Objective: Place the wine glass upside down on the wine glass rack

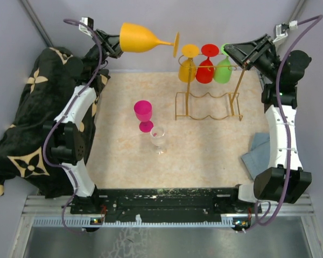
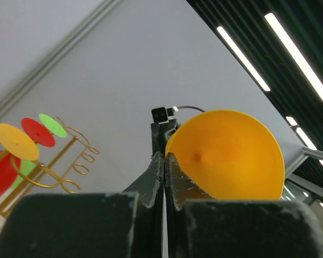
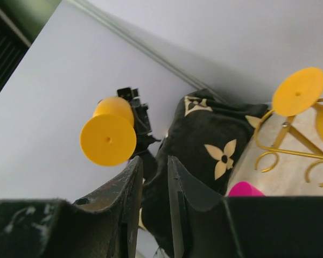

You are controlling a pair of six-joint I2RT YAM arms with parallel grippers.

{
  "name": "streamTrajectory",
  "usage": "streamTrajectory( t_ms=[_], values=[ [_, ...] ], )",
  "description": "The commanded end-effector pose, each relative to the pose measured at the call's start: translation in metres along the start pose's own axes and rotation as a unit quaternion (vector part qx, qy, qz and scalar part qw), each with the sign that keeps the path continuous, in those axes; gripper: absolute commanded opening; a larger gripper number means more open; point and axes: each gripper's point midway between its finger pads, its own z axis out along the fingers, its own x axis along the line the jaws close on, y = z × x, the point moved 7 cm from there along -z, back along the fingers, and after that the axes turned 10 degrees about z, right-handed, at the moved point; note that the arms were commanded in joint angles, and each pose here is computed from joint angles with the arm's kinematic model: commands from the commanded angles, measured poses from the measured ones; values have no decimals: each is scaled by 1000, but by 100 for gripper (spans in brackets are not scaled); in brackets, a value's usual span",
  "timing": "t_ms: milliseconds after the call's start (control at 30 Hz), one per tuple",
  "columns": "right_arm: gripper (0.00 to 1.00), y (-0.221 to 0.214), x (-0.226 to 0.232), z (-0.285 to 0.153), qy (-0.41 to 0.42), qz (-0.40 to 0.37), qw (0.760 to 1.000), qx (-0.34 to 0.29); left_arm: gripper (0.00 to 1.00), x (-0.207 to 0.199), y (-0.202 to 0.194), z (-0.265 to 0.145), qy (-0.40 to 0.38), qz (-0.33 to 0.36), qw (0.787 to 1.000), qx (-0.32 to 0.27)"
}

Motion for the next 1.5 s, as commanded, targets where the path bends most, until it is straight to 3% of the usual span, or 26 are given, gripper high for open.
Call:
streamTrajectory(
  t_ms=[0, 333, 700, 1300, 1467],
  values=[
    [27, -15, 21, 11, 81, -16, 995, 60, 0, -46, -5, 1, -117, -21, 992, 30],
    [30, -40, 35, 28, 174, -10, 976, 133, 0, -49, -24, 12, -165, -84, 982, 43],
    [33, -60, 70, 29, 323, 8, 923, 208, 0, -47, -33, 20, -195, -162, 967, 25],
    [31, -96, 89, 68, 344, 20, 900, 266, 0, -33, -43, 23, -213, -222, 951, 1],
    [9, -98, 90, 72, 339, 17, 901, 269, 0, -32, -44, 23, -214, -225, 950, -1]
  ],
)
